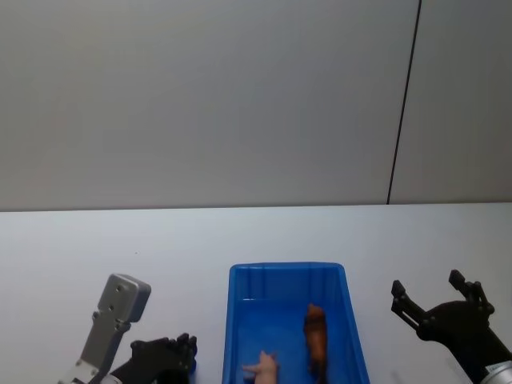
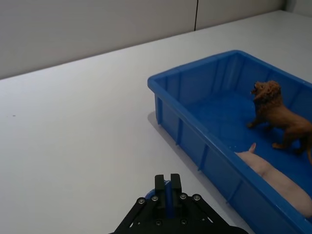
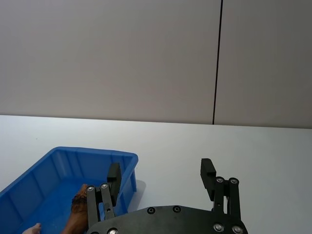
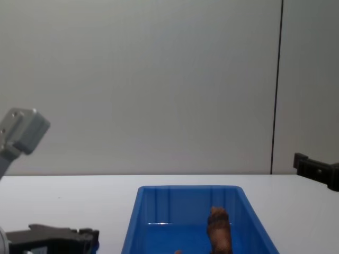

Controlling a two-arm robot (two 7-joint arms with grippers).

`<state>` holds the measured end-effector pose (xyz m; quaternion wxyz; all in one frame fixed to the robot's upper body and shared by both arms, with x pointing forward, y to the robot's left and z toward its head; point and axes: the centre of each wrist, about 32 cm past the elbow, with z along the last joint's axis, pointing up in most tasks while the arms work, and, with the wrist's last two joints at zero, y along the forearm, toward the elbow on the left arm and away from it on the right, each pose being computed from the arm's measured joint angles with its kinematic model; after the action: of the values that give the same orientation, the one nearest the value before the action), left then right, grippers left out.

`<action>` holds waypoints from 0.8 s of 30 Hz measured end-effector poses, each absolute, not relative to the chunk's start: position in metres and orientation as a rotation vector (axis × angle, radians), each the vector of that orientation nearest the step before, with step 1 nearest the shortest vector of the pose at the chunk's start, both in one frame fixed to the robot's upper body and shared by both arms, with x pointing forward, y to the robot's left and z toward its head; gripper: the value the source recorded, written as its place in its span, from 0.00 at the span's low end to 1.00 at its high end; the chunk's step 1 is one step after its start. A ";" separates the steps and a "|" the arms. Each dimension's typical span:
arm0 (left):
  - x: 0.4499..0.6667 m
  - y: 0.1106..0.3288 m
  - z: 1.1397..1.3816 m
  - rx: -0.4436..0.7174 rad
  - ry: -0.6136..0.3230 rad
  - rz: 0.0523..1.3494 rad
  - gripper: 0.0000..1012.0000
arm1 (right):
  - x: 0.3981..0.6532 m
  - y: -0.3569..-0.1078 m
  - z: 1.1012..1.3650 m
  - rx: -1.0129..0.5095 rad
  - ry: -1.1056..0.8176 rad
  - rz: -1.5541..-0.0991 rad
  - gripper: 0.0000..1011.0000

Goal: Pick up the two dolls from the table and place them into the box.

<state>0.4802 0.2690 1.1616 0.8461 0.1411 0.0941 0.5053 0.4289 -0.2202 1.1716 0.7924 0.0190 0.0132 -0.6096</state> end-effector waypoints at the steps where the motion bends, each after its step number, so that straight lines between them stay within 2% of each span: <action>1: 0.480 0.270 1.163 0.289 0.187 1.072 0.06 | 0.429 -0.220 1.172 0.041 0.028 -1.311 0.99; 15: 0.479 0.275 1.179 0.241 0.079 1.102 0.04 | 0.429 -0.220 1.172 0.041 0.028 -1.311 0.99; 24: 0.482 0.275 1.189 0.189 0.024 1.046 0.04 | 0.429 -0.220 1.172 0.041 0.028 -1.311 0.99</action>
<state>0.4821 0.2750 1.1889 0.8621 0.0900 0.0114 0.4985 0.4289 -0.2202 1.1716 0.7924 0.0190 0.0132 -0.6096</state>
